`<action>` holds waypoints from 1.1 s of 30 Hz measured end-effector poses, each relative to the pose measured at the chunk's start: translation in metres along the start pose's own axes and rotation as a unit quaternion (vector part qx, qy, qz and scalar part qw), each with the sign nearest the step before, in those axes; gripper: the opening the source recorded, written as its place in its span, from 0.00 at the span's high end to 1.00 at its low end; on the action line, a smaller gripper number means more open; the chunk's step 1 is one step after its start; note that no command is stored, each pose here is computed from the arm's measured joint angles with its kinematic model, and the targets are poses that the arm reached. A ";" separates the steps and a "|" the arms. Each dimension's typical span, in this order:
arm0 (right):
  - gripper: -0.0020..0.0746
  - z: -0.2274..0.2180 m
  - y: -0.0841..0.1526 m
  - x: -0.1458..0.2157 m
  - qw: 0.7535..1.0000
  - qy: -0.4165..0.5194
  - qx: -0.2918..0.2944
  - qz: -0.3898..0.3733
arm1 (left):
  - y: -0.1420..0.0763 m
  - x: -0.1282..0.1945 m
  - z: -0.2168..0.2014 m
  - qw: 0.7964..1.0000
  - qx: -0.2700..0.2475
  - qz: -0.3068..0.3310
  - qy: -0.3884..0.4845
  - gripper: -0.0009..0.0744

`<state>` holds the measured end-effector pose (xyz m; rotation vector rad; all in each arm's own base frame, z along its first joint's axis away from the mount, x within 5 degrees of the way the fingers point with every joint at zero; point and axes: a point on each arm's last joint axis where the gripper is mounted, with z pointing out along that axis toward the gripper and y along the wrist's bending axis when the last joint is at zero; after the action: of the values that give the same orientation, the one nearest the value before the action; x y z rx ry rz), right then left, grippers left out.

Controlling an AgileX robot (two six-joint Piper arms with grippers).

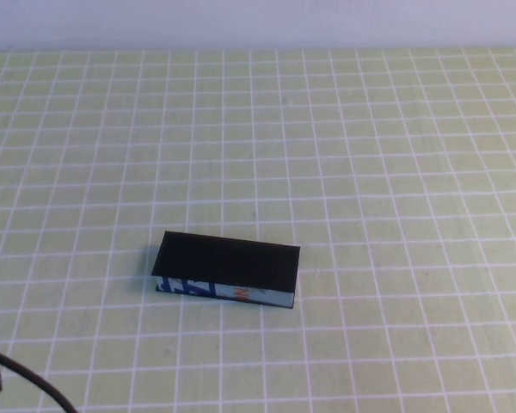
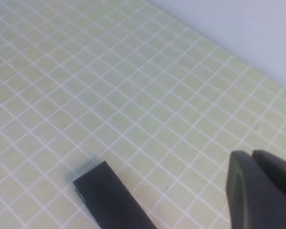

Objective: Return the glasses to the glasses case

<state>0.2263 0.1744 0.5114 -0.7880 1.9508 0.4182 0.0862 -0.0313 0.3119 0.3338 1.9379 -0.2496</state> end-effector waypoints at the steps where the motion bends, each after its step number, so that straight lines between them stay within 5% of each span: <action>1: 1.00 -0.006 0.000 0.005 1.000 -0.002 0.004 -0.002 | 0.000 0.004 0.002 1.000 -0.001 -0.001 0.002 0.99; 11: 1.00 -0.057 0.009 0.116 0.996 -0.049 0.039 -0.062 | 0.002 0.017 0.010 1.000 -0.004 -0.014 -0.003 0.99; 22: 1.00 -0.093 0.030 0.260 0.992 -0.119 0.019 -0.022 | 0.000 0.015 0.010 0.999 0.007 -0.038 -0.011 0.99; 33: 1.00 -0.099 0.038 0.329 0.993 -0.115 0.008 -0.021 | -0.002 0.015 0.010 0.998 0.014 -0.051 -0.013 0.99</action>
<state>0.0256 0.0291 0.2706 -0.7361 1.7191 0.4464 0.0891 -0.0345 0.2946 0.2484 1.9299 -0.3473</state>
